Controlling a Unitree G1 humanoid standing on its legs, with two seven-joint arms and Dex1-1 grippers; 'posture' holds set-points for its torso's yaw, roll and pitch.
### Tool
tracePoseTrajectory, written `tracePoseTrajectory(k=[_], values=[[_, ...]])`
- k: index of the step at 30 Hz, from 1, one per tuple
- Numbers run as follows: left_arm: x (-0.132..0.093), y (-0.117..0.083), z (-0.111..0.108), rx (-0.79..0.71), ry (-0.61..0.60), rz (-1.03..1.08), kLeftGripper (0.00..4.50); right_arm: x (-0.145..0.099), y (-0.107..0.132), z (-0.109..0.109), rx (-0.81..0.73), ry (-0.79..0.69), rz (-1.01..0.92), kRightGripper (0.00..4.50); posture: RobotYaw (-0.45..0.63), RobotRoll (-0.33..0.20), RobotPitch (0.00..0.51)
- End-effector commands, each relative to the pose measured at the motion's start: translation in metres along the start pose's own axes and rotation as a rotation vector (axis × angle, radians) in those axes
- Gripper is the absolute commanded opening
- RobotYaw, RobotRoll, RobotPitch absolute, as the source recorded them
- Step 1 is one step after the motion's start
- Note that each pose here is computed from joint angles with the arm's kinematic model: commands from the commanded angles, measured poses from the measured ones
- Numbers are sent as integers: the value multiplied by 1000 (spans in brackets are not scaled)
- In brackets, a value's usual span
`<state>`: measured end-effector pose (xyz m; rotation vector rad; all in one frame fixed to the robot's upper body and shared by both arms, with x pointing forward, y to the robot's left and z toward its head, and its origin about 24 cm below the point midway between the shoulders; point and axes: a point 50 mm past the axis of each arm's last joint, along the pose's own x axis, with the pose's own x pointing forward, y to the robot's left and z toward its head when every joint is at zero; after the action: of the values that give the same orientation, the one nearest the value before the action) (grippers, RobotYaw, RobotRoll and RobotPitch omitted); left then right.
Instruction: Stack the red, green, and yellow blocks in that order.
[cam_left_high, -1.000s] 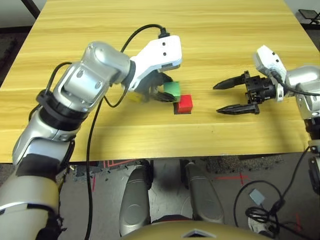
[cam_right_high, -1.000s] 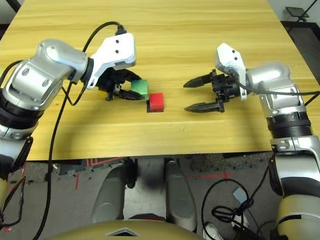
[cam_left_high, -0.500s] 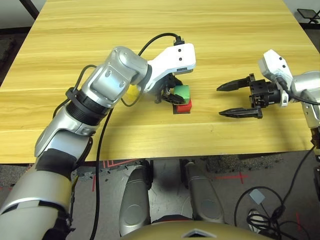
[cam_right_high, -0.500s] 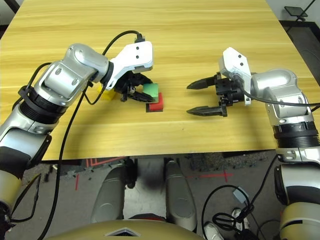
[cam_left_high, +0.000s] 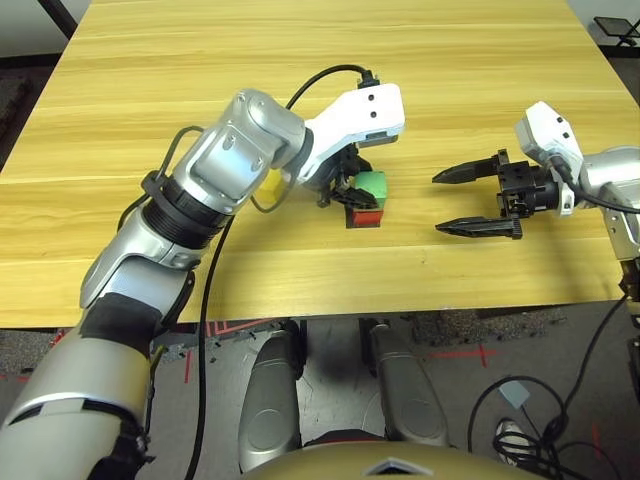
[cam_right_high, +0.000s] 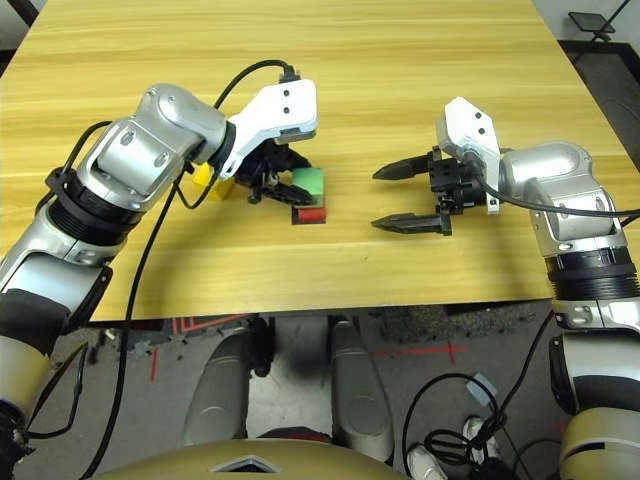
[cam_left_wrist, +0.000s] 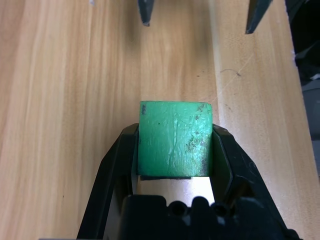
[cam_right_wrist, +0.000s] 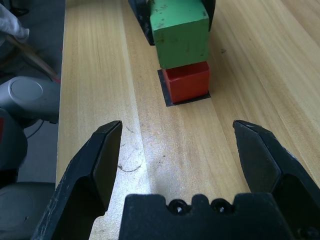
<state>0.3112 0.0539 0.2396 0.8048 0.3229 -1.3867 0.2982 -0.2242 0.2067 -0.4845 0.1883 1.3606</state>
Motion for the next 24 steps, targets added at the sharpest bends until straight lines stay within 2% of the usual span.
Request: tracePoseTrajectory(k=[1,24], values=[[3,-3,2,15,-3,-13,2056,-2,1,-1,6,7,-2,4500,1,90,274],[15,-3,-8,15,22,-10,2056,-3,2,-1,12,1,-26,4500,-18,85,278]])
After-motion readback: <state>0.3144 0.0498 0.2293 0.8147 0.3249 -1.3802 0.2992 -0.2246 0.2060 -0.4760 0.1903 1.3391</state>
